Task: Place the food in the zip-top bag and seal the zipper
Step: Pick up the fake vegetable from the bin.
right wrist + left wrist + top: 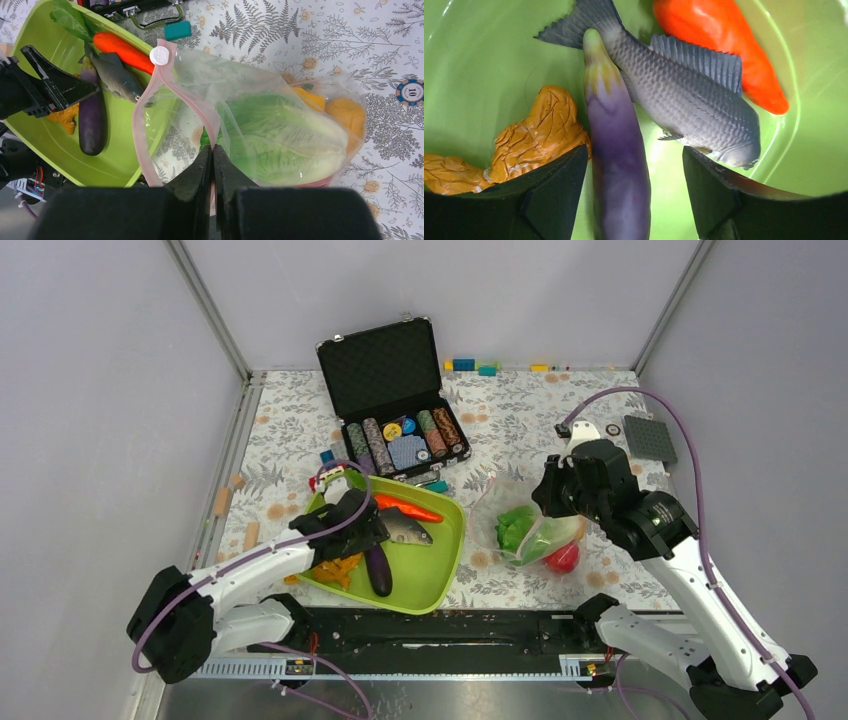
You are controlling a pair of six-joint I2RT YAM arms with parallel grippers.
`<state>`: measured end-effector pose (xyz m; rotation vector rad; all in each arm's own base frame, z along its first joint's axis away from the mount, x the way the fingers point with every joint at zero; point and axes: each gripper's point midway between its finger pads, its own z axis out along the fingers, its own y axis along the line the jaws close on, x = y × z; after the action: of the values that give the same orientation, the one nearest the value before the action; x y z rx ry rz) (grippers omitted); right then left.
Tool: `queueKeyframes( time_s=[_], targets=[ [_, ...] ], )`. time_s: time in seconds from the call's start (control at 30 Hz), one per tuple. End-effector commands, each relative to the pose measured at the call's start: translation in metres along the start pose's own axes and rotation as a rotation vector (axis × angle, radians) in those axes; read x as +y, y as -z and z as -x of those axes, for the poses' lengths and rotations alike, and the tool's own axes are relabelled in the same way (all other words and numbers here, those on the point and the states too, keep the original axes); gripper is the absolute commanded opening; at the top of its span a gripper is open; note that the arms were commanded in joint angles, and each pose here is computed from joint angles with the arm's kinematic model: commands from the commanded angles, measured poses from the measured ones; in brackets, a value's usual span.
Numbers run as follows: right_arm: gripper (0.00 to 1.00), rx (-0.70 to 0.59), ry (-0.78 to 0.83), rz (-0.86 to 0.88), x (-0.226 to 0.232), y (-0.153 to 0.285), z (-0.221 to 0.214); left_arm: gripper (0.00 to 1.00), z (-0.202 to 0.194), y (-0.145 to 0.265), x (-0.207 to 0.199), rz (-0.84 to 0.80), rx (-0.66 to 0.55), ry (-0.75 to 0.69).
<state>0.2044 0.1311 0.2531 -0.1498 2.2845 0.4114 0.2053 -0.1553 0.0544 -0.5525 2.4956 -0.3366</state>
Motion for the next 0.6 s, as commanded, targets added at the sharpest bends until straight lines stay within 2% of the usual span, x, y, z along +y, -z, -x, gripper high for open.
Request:
queueKeyframes(
  time_s=[0.0,0.27,0.57],
  targets=[
    [0.07,-0.055,0.011,-0.022,-0.005,0.002,0.010,0.68,0.000,-0.009,-0.011,-0.027,0.008,0.047],
    [0.07,-0.062,0.009,-0.025,-0.006,0.003,0.011,0.54,-0.011,-0.023,-0.010,-0.009,0.045,0.049],
    [0.07,-0.110,-0.025,-0.055,-0.010,0.011,0.022,0.26,-0.007,-0.017,-0.014,-0.019,0.042,0.044]
  ],
)
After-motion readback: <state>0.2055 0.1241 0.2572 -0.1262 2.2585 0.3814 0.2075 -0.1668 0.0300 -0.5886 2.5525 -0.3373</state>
